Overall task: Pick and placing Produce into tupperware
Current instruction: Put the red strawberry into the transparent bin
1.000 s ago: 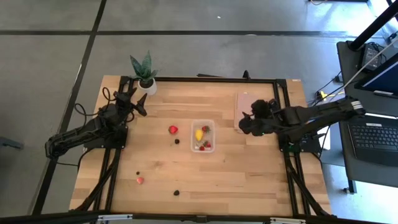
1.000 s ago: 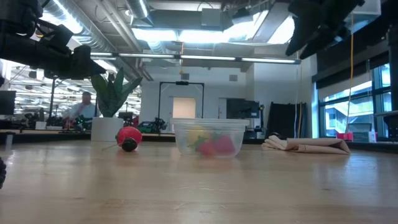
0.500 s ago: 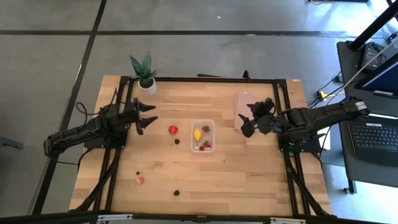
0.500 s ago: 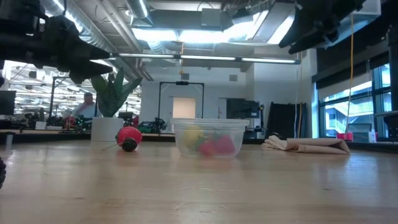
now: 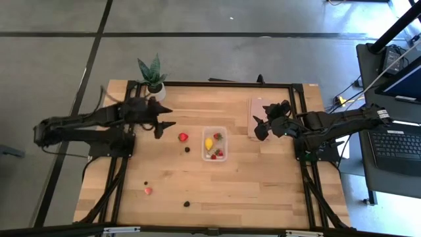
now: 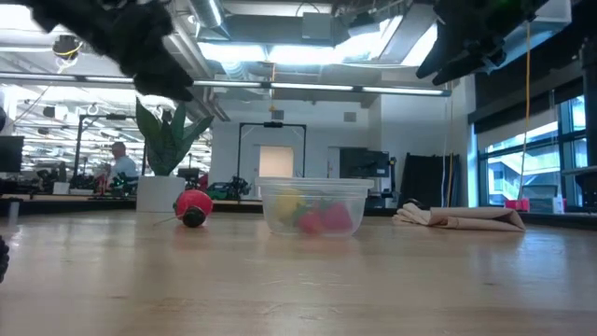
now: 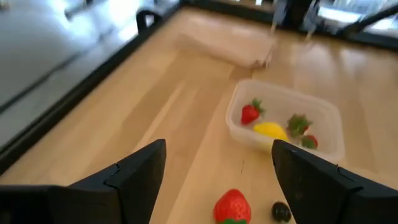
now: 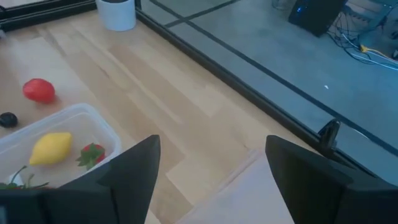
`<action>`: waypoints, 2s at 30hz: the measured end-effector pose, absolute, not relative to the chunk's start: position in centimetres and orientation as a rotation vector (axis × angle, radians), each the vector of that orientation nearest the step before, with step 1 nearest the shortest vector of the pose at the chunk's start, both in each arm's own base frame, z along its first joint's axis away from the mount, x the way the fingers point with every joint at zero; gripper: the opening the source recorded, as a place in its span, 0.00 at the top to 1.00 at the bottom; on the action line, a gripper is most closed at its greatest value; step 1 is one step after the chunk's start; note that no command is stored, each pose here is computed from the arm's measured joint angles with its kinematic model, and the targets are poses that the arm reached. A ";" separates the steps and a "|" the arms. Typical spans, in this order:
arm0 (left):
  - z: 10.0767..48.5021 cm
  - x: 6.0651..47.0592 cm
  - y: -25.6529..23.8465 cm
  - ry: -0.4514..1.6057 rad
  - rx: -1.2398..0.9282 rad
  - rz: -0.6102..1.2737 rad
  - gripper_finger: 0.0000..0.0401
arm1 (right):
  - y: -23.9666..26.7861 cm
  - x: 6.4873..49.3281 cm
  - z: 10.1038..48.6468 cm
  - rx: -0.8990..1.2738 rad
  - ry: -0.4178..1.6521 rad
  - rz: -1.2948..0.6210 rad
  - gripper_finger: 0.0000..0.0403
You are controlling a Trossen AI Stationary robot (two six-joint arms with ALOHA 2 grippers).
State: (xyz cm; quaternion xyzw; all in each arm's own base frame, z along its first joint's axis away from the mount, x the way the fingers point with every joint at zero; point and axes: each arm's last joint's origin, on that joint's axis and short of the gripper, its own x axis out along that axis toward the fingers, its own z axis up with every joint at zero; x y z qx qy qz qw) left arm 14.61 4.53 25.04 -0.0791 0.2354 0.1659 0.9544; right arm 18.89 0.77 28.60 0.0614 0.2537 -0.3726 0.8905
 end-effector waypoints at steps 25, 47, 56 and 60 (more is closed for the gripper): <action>20.4 24.2 4.0 1.125 0.024 0.237 0.29 | 0.8 18.9 28.6 0.106 0.537 -0.767 0.27; 16.5 26.3 3.5 1.217 -0.091 0.312 0.29 | 0.8 18.9 28.6 0.106 0.538 -0.766 0.27; 16.6 26.6 3.6 1.176 -0.095 0.308 0.29 | 0.8 18.9 28.5 0.102 0.545 -0.766 0.27; 16.6 26.6 3.5 1.176 -0.096 0.305 0.29 | 0.8 18.8 28.5 0.101 0.548 -0.767 0.27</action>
